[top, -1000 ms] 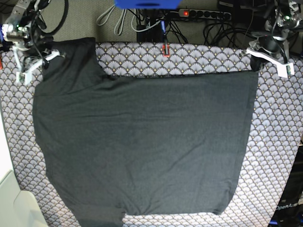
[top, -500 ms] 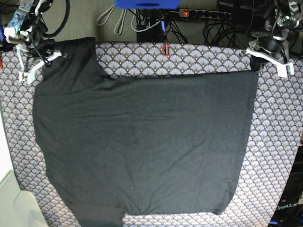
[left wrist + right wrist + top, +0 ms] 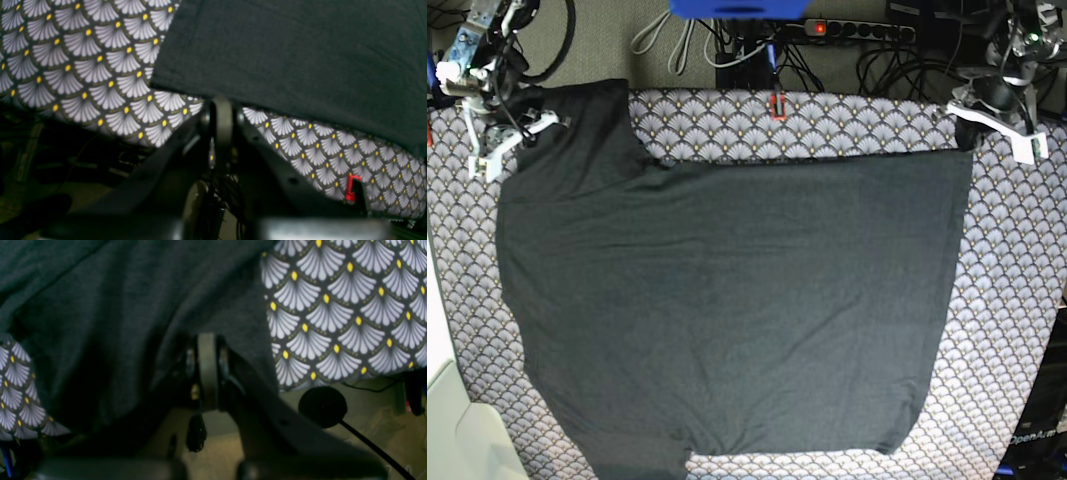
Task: Fold the T-shirt properly
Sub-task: 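Close both grippers on the shoulder corners of the shirt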
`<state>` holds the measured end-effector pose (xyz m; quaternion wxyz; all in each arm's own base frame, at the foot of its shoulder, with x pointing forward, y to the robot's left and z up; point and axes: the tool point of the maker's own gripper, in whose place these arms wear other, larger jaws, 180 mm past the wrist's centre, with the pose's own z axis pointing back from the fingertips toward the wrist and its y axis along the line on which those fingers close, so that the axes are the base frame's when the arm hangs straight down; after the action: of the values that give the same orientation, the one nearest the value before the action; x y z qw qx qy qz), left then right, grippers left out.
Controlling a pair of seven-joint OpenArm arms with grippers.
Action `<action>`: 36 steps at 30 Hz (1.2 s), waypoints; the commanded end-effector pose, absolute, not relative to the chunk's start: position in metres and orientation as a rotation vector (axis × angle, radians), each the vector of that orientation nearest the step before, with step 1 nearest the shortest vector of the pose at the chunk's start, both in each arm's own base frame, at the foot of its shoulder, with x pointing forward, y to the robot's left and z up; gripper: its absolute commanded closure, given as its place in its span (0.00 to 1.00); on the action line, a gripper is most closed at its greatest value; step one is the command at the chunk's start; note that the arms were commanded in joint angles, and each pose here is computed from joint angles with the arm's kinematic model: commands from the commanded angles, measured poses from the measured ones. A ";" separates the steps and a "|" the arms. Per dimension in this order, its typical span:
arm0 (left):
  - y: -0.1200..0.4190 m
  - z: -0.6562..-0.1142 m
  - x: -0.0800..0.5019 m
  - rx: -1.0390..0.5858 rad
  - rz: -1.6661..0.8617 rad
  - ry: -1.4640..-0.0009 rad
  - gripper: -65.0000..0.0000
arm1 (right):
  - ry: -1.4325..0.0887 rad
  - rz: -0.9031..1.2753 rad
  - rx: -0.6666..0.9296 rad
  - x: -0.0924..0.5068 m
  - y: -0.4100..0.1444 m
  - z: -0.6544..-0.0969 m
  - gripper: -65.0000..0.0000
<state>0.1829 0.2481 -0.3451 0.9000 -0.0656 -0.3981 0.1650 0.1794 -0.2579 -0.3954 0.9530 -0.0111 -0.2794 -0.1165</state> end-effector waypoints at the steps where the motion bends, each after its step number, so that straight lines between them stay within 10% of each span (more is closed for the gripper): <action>1: 0.250 -0.335 0.187 -0.132 0.330 -0.861 0.99 | -0.595 -0.227 -0.032 0.183 -0.261 -0.389 1.00; 12: 0.251 -0.334 0.190 -0.127 0.328 -0.869 0.99 | -0.565 -0.214 -0.045 0.176 -0.266 -0.393 1.00; 23: 0.251 -0.335 0.189 -0.129 0.330 -0.864 0.99 | -0.539 -0.218 -0.045 0.171 -0.267 -0.395 0.64; 36: 0.249 -0.340 0.186 -0.132 0.316 -0.819 0.99 | -0.505 -0.234 -0.049 0.183 -0.287 -0.412 0.64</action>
<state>0.1815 0.2470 -0.3486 0.9088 -0.0666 -0.3799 0.1590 0.1781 -0.2825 -0.4205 0.9642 -0.0183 -0.2344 -0.1227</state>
